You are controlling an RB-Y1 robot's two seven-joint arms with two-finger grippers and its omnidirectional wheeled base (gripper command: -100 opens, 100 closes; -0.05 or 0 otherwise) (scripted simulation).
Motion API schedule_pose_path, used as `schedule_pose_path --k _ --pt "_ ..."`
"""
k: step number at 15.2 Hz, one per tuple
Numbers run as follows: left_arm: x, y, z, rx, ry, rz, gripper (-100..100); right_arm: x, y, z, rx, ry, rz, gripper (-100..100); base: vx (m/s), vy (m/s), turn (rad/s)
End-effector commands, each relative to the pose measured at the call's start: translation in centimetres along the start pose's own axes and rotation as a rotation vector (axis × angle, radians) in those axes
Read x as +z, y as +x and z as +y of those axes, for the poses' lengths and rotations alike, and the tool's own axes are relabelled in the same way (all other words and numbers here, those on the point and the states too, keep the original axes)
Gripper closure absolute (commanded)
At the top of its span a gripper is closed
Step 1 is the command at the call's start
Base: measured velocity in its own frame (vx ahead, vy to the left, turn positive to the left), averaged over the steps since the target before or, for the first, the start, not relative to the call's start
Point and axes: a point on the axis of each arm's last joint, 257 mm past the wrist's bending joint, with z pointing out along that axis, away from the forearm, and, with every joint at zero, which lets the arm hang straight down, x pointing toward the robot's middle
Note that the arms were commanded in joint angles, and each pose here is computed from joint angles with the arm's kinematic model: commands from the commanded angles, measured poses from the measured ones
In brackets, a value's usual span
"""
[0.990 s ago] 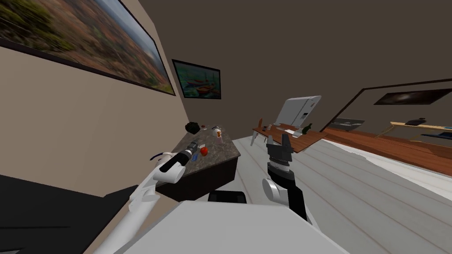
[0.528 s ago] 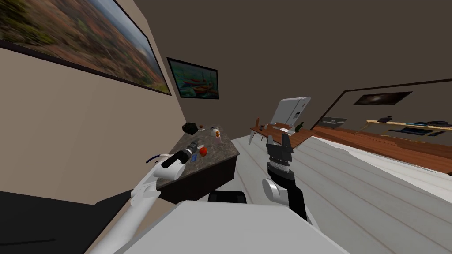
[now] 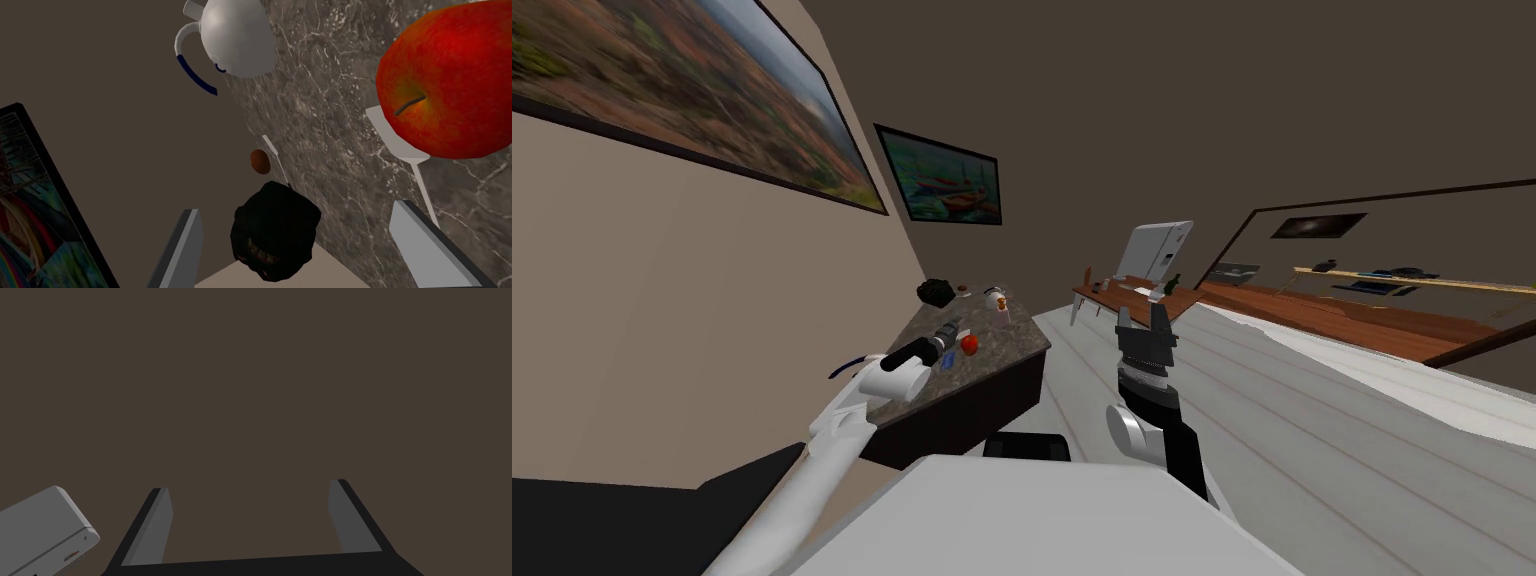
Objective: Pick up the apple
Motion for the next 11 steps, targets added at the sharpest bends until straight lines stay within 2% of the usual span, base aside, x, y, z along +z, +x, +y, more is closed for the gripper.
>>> schedule_pose_path --k 1,10,11 --pt "0.3 -0.4 0.2 -0.010 -0.033 -0.001 -100 0.0 0.0 0.0 0.000 0.000 0.000 0 -0.021 0.017 -0.128" --pt "0.2 -1.2 2.9 -0.031 -0.184 -0.006 -100 0.0 0.0 0.0 0.000 0.000 0.000 0 -0.026 0.027 -0.121" --pt "0.2 -1.2 2.9 -0.031 -0.184 -0.006 -100 0.0 0.0 0.0 0.000 0.000 0.000 0 -0.010 0.017 0.003"
